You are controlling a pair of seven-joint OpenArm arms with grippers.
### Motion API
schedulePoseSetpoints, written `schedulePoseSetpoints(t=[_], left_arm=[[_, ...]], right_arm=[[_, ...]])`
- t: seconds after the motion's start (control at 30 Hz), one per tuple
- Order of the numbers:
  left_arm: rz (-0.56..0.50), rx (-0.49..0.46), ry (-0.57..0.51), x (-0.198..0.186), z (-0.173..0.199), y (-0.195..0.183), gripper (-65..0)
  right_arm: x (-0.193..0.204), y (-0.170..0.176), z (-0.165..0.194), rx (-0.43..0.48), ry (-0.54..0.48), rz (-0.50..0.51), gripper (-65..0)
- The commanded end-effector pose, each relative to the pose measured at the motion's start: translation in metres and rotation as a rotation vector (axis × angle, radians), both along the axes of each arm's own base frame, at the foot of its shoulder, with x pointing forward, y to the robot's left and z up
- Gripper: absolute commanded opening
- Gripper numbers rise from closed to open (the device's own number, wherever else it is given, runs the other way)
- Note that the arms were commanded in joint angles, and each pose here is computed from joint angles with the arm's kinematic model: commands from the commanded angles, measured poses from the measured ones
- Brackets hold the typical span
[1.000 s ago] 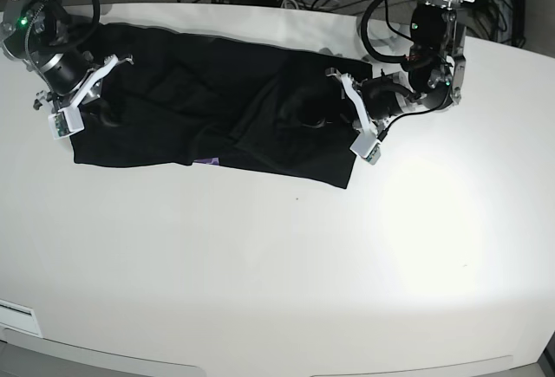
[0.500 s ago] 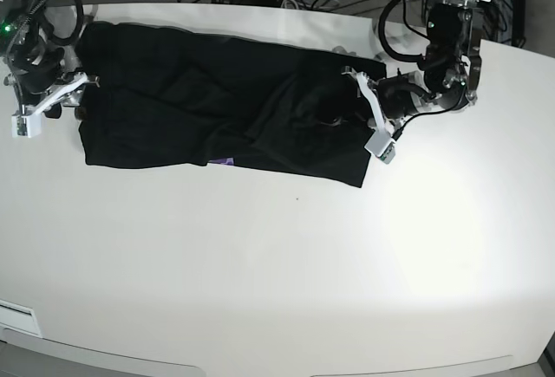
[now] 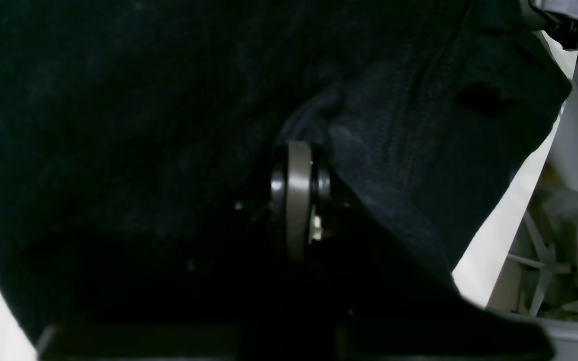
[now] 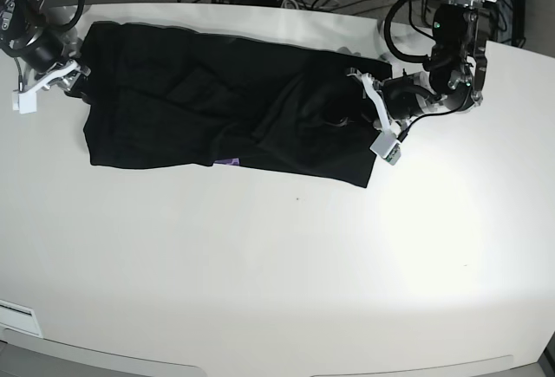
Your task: Fold the T-shirt properly
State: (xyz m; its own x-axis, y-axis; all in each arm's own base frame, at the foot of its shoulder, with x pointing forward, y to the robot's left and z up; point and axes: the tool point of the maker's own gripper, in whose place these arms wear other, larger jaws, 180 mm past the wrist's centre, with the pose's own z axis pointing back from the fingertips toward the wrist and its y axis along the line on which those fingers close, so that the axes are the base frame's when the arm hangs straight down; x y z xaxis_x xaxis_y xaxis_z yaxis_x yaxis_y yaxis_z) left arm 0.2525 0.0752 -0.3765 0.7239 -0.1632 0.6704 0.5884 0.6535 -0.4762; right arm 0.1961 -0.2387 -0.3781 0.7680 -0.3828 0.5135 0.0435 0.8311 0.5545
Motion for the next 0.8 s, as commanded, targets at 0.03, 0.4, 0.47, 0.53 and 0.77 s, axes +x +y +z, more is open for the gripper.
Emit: schedulePoseSetpoints(t=[0.03, 0.4, 0.47, 0.53, 0.77], left_arm=[[-0.007, 0.075, 0.023, -0.003, -0.009, 0.011, -65.0], [-0.012, 0.021, 0.011, -0.001, 0.000, 0.005, -65.0], [-0.036, -0.028, -0.011, -0.001, 0.009, -0.001, -65.0], [-0.062, -0.089, -0.038, 0.000, 0.022, -0.009, -65.0], [-0.087, -0.183, -0.108, 0.026, 0.060, -0.018, -62.7]], right_arm=[[-0.002, 0.018, 0.000, 0.035, 0.005, 0.058, -25.8], [0.010, 0.072, 0.002, 0.085, -0.050, 0.230, -61.1], [0.018, 0.065, 0.010, 0.037, -0.078, 0.225, -65.0], [0.027, 0.053, 0.021, -0.043, -0.111, 0.218, -65.0], [0.042, -0.016, 0.054, -0.472, -0.110, 0.214, -65.0]])
